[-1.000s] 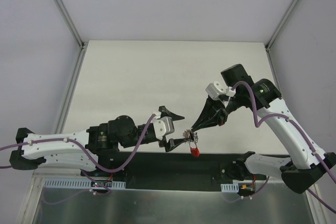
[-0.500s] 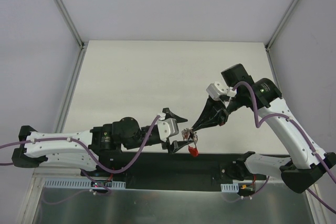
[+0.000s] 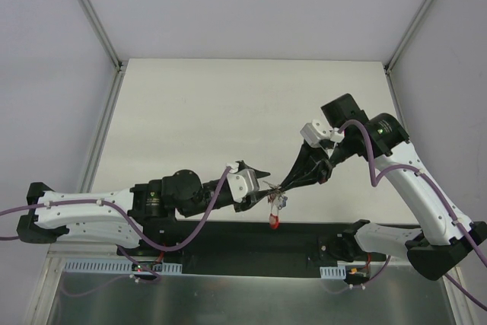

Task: Remove the keys from the keyring

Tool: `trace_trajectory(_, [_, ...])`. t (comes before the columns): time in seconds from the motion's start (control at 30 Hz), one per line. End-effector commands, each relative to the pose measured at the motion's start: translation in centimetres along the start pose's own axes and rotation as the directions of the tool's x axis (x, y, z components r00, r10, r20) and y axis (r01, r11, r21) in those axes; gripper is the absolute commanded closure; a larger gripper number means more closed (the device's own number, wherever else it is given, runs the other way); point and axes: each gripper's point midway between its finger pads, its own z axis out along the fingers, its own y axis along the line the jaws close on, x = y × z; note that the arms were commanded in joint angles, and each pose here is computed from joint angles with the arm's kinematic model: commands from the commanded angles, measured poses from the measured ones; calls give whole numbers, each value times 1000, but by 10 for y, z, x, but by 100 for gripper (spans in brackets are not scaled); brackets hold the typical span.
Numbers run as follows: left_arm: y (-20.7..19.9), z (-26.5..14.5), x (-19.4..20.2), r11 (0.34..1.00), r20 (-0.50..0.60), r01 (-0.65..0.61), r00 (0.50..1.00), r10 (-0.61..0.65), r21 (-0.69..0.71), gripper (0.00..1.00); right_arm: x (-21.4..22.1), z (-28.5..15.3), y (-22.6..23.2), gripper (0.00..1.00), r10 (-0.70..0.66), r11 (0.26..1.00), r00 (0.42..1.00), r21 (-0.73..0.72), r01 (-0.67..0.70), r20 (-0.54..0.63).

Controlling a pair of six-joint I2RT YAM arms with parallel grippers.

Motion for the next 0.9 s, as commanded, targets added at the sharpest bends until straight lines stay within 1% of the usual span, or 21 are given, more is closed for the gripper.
trace_trajectory(0.0, [6, -7, -23, 1000, 68, 3, 998, -1, -22, 61, -42, 2, 19, 99, -73, 992, 980, -88, 91, 183])
trace_trajectory(0.07, [6, -9, -23, 1000, 71, 3, 997, -1, -15, 63, -42, 2, 18, 99, -72, 992, 980, -87, 89, 183])
trace_trajectory(0.1, [5, -9, -22, 1000, 69, 3, 998, -2, -10, 65, -42, 2, 17, 99, -69, 993, 981, -86, 86, 183])
trace_trajectory(0.23, [-4, -11, -23, 999, 80, -4, 997, 0, 42, 66, -43, 2, 17, 99, -70, 993, 980, -83, 87, 185])
trace_trajectory(0.5, [-17, -9, -21, 994, 81, -14, 997, 5, 110, 63, -44, 2, 17, 99, -71, 993, 980, -78, 86, 185])
trace_trajectory(0.53, [-18, -8, -19, 994, 77, -15, 997, 6, 112, 61, -44, 2, 17, 99, -64, 994, 981, -80, 80, 185])
trace_trajectory(0.57, [-20, -9, -21, 992, 82, -16, 997, 5, 128, 56, -44, 2, 17, 99, -64, 994, 980, -79, 80, 186])
trace_trajectory(0.6, [-22, -10, -21, 990, 84, -13, 996, 2, 137, 54, -44, 2, 17, 100, -67, 993, 980, -79, 83, 185])
trace_trajectory(0.67, [-21, -11, -20, 991, 84, -8, 996, -3, 133, 52, -44, 2, 16, 99, -61, 994, 981, -79, 77, 186])
trace_trajectory(0.87, [-10, -19, -29, 996, 104, 17, 994, -26, 87, 52, -43, 2, 16, 99, -64, 994, 981, -77, 80, 185])
